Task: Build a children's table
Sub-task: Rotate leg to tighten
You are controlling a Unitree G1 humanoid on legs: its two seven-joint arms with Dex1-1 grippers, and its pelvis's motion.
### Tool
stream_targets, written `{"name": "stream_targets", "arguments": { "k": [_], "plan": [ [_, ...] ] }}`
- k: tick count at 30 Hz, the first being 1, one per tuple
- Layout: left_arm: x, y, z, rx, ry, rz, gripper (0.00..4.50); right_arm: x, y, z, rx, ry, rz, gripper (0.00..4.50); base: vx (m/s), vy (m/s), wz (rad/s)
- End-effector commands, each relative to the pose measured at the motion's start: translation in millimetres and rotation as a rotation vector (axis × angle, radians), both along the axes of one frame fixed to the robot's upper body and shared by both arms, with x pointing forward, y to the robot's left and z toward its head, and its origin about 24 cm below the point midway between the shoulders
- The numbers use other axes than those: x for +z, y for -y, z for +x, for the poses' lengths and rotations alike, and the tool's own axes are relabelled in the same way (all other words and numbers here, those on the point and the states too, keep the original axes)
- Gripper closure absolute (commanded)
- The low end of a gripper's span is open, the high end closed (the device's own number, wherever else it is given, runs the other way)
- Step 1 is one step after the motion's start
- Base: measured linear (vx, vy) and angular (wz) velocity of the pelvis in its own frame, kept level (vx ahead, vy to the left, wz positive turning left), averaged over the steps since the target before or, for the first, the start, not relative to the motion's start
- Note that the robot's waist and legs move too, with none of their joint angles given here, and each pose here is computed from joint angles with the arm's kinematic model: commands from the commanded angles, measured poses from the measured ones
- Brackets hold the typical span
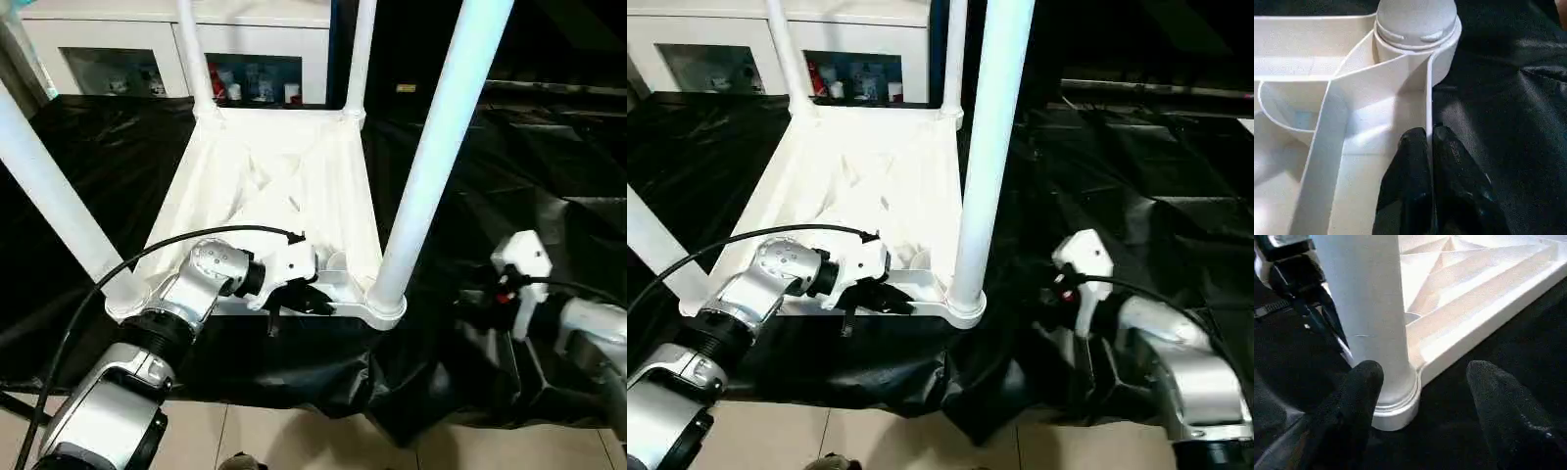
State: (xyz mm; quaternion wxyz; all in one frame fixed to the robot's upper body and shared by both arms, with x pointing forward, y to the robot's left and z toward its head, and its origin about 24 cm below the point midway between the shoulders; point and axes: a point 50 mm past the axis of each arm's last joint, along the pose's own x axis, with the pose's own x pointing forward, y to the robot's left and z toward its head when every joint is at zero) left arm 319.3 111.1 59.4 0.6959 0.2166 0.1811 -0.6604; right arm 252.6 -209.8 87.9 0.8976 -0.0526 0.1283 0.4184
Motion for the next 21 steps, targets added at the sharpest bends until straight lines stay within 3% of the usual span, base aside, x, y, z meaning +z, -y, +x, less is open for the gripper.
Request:
{"name": "stream_targets", "arguments": {
  "k": [1,3,4,8,10,11,13,15,16,18,20,21],
  "plan": [
    [13.0,-1,0.2,-0.002,0.007,-0.058,3.87,2.1,1.4,-2.7,-0.003,-0.002,0.006,1.39,0.000,0.000,0.00],
    [19.3,-2,-1.7,-0.003,0.014,-0.096,3.60,2.7,2.4,-4.1,-0.012,0.001,0.009,1.39,0.000,0.000,0.00],
    [30.4,-4,-3.2,0.034,0.058,-0.155,3.47,3.7,3.5,-7.7,-0.027,0.006,0.011,1.39,0.000,0.000,0.00],
    [43.5,-8,-4.9,0.129,0.125,-0.239,3.29,3.6,3.2,-14.7,-0.045,0.009,0.014,1.39,0.000,0.000,0.00],
    [48.6,-11,-6.5,0.261,0.180,-0.287,3.03,2.1,1.7,-20.1,-0.092,0.015,0.021,1.39,0.000,0.000,0.00],
    [51.9,-16,-10.0,0.457,0.257,-0.352,2.98,-1.5,0.6,-21.8,-0.211,0.029,0.027,1.39,0.000,0.000,0.00],
    [53.0,-20,-12.9,0.561,0.293,-0.386,2.83,-3.8,0.4,-22.2,-0.279,0.037,0.029,1.39,0.000,0.000,0.00],
    [50.0,-25,-24.7,0.752,0.317,-0.477,2.59,-7.2,0.6,-20.2,-0.459,0.066,0.085,1.06,0.000,0.000,0.00],
    [50.0,-25,-24.7,0.752,0.317,-0.477,2.53,-7.2,0.6,-20.2,-0.459,0.066,0.085,1.06,0.000,0.000,0.00],
    [41.3,-33,-42.1,0.970,0.354,-0.579,2.36,-7.7,-1.4,-24.6,-0.586,0.116,0.139,0.87,0.000,0.000,0.00],
    [34.6,-41,-56.7,1.102,0.389,-0.632,2.16,-7.1,-2.1,-29.4,-0.656,0.142,0.176,0.63,0.000,0.000,0.00],
    [34.4,-41,-57.0,1.105,0.390,-0.633,2.12,-7.1,-2.2,-29.5,-0.657,0.143,0.177,0.59,0.000,0.000,0.00]
  ]
}}
